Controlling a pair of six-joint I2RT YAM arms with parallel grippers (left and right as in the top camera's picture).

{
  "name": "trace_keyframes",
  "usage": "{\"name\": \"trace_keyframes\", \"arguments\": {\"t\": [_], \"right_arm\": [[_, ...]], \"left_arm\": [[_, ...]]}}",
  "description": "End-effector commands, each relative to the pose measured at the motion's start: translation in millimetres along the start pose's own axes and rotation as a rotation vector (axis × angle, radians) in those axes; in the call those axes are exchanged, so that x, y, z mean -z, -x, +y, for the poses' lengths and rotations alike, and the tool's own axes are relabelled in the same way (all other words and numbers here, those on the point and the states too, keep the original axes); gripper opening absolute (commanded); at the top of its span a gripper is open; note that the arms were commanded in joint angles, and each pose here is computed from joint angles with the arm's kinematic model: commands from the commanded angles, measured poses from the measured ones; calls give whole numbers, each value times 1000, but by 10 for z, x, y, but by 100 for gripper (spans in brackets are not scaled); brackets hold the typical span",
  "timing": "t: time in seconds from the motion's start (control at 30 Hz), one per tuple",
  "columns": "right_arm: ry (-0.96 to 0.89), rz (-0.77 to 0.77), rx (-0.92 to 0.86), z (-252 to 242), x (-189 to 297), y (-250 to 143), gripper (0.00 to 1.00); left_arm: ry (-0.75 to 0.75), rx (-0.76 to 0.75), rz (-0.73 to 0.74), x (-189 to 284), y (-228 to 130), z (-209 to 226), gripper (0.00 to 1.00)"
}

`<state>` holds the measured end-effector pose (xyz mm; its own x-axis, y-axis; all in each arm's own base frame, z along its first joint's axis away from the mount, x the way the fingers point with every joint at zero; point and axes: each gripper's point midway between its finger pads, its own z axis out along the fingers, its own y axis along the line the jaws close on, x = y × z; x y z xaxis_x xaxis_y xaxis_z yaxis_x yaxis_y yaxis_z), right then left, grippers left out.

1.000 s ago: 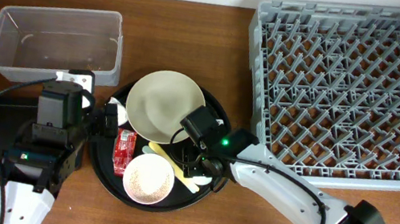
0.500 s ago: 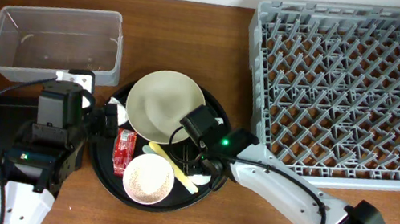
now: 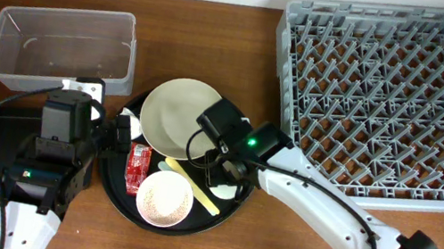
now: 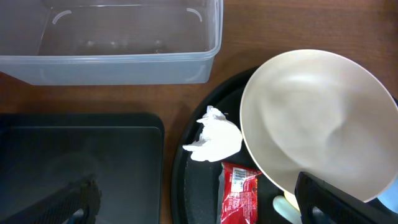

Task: Sort waste into correct bins and load items into the dishwasher rack
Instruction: 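Reach the right gripper to the white cup and grasp it, then carry the white cup to the rack's right side and release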

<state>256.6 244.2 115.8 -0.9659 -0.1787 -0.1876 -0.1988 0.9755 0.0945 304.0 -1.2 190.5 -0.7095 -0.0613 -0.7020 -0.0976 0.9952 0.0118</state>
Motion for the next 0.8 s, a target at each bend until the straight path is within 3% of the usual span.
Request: {"name": "trace_keyframes", "arguments": {"t": [0.0, 0.3, 0.5, 0.77], "right_arm": [[34, -101, 28, 92, 344, 194, 63], [-17, -327, -18, -157, 1035, 461, 63], [-211, -361, -157, -914, 1167, 561, 63], [-411, -379, -470, -2228, 1317, 672, 62]], "left_arm": [[-8, 14, -21, 42, 91, -9, 100], [-8, 14, -21, 42, 91, -9, 100], [-8, 14, -21, 42, 91, -9, 100], [-8, 14, -21, 42, 91, -9, 100]]}}
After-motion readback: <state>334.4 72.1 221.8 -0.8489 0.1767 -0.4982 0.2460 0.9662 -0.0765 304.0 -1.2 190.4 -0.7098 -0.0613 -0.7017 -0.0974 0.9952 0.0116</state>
